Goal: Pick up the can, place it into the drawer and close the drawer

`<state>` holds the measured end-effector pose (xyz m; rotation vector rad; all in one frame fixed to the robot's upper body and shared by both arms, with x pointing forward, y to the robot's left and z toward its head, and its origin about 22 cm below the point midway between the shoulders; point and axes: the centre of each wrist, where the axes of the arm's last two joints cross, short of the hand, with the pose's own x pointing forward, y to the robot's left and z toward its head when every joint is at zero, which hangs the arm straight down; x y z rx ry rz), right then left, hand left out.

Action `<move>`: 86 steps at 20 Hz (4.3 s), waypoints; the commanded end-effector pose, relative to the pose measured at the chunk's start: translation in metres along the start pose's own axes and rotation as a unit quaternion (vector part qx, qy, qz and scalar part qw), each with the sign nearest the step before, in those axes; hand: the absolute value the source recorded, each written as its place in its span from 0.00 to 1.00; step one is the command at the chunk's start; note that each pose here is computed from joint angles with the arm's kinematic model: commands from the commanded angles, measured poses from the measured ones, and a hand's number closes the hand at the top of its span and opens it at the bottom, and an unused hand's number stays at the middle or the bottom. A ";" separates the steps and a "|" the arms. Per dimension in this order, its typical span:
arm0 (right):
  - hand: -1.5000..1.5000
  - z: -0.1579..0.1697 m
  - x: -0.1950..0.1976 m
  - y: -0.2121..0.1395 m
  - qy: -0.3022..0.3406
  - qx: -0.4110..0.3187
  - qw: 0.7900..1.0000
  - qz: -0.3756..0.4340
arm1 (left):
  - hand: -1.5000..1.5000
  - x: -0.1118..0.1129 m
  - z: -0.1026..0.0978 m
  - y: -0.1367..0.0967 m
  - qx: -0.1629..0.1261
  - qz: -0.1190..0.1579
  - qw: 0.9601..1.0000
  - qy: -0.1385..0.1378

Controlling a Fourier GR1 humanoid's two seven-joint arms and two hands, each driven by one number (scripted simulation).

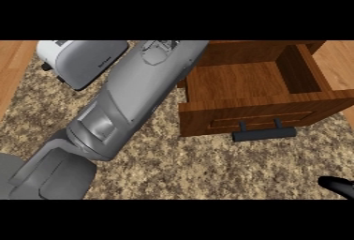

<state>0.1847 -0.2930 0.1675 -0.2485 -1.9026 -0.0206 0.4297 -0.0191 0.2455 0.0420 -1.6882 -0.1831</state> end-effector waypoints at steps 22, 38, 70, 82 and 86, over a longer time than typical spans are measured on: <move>0.00 -0.051 0.008 0.038 -0.101 0.089 0.960 0.246 | 0.00 0.005 -0.006 0.001 0.068 0.065 0.996 -0.008; 0.00 -0.094 -0.094 0.100 -0.098 0.144 0.878 0.447 | 0.00 0.022 -0.008 0.001 0.054 0.036 0.998 -0.019; 0.00 -0.227 -0.112 0.176 -0.136 -0.004 0.836 0.532 | 0.00 -0.022 -0.010 0.102 0.069 0.036 0.997 0.008; 0.00 -0.239 -0.094 0.187 -0.155 0.005 0.881 0.447 | 0.00 -0.012 0.001 0.140 0.062 0.039 0.997 -0.003; 0.00 -0.235 -0.102 0.186 -0.159 0.003 0.885 0.438 | 0.00 -0.013 0.008 0.135 0.056 0.047 0.997 -0.004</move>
